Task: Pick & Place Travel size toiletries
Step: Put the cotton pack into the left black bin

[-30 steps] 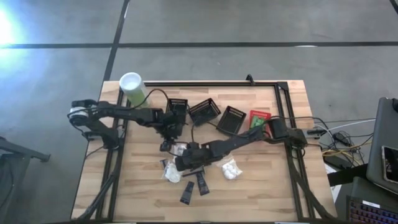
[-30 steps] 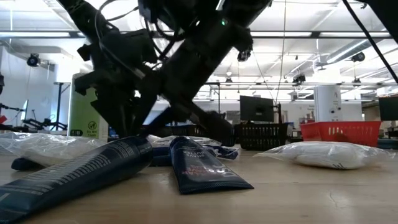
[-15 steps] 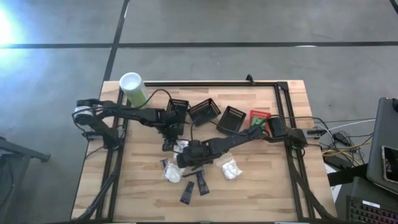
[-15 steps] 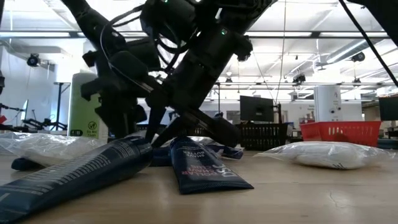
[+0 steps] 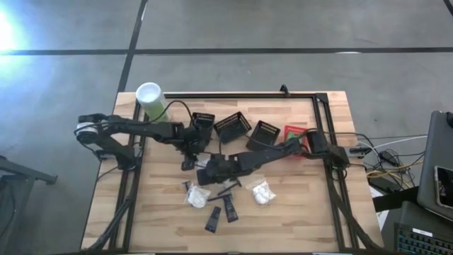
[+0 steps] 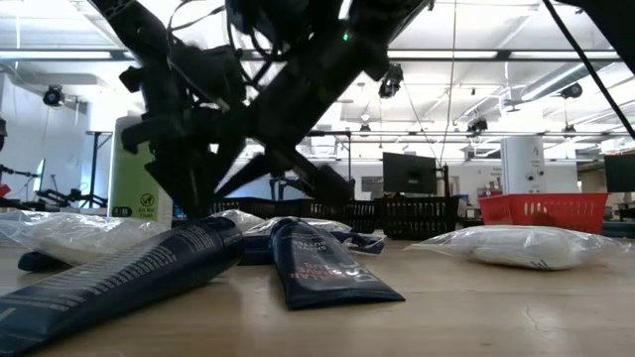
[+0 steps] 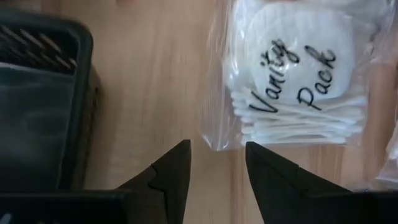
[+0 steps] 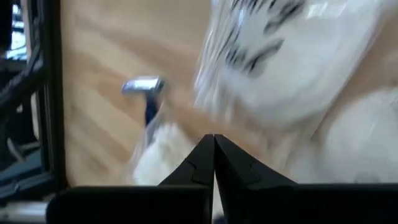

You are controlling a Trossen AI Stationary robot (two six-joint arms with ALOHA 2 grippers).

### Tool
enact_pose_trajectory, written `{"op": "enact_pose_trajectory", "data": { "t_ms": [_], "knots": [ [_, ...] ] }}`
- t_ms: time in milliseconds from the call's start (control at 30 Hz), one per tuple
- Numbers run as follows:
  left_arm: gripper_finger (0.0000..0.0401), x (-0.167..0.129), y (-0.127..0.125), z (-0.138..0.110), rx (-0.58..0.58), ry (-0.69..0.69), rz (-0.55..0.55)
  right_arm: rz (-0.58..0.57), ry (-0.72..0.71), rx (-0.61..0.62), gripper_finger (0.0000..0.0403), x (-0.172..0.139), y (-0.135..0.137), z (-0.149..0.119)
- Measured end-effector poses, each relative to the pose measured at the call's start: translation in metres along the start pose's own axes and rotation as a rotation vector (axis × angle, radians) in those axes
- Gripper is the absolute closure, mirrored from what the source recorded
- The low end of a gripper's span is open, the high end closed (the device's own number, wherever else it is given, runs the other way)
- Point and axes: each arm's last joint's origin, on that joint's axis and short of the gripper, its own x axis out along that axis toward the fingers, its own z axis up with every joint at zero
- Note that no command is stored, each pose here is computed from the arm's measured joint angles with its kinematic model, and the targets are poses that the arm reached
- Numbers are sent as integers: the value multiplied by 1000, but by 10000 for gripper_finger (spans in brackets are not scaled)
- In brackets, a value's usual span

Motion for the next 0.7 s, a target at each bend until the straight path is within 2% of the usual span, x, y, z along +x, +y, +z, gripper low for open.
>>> {"op": "enact_pose_trajectory", "data": {
  "t_ms": [233,400,567,700],
  "knots": [
    [243,1,0,-5,-30,37,-2,-69,-18,1,394,9,-14,15],
    [243,1,1,-5,-27,34,22,-132,26,-15,394,13,-23,11],
    [242,0,1,-1,-21,-5,19,-148,48,-26,394,15,-27,11],
    [242,0,-1,1,-30,-30,-71,-148,50,-33,394,15,-27,11]
  ]
}}
